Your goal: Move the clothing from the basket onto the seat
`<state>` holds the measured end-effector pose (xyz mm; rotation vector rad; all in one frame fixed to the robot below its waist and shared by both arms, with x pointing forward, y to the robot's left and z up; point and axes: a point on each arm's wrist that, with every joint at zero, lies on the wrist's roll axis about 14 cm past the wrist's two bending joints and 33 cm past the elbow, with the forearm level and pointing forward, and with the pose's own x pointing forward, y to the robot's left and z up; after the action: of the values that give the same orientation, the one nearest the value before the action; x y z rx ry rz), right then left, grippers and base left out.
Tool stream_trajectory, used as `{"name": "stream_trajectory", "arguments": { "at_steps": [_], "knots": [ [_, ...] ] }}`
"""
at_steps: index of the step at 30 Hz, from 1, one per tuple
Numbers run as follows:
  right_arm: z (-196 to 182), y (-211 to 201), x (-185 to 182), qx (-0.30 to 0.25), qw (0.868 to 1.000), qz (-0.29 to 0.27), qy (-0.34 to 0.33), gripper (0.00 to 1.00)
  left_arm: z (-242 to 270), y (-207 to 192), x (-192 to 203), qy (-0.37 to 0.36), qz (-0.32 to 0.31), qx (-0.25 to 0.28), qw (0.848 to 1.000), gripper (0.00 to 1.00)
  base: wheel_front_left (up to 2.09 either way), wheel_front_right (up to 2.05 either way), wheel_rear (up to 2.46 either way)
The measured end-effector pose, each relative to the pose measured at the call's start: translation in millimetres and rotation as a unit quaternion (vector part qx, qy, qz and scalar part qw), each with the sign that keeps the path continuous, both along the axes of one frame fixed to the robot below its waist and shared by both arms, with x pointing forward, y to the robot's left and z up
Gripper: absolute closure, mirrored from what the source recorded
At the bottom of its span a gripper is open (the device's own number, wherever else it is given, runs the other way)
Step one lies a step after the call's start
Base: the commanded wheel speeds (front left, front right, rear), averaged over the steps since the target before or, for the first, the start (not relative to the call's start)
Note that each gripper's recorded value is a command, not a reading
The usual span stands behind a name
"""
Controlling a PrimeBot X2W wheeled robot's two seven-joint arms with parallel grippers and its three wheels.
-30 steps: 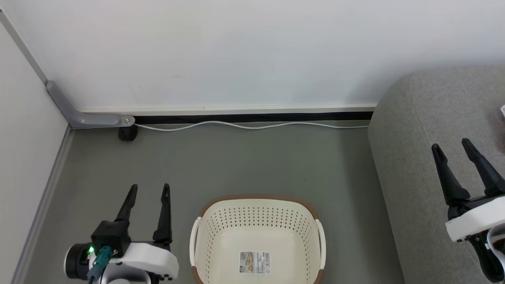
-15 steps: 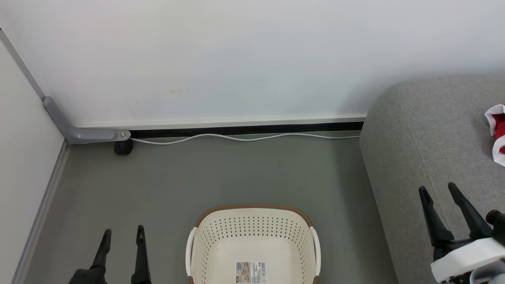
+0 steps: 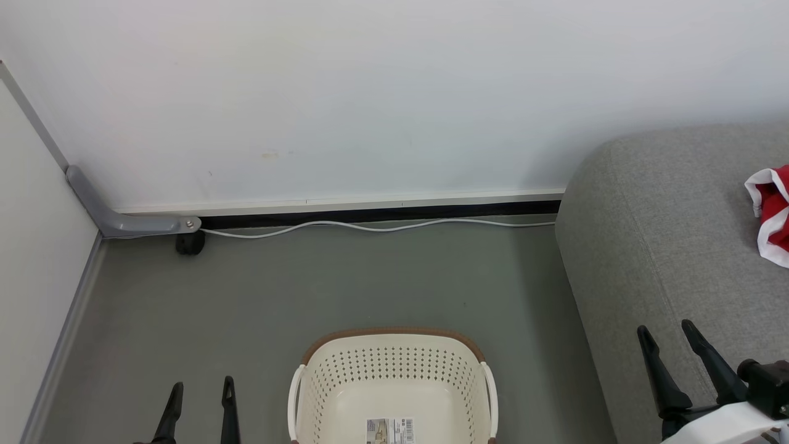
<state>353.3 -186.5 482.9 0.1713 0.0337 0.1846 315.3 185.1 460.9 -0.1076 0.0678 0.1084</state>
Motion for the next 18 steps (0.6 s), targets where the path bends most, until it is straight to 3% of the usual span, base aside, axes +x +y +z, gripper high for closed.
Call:
{"name": "stream_trajectory", "arguments": {
  "at_steps": [17,18],
  "knots": [
    [-8.2,1.6,-2.4,-0.004,1.000,0.001,0.012,0.00,-2.9,-3.4,-1.0,0.004,-0.004,-0.007,1.000,0.00,0.00,0.00,0.00],
    [-8.4,1.3,-2.5,-0.003,1.000,0.000,0.012,1.00,-3.4,-3.5,-1.3,0.005,-0.004,-0.007,1.000,1.00,0.00,0.00,0.00]
  ]
}}
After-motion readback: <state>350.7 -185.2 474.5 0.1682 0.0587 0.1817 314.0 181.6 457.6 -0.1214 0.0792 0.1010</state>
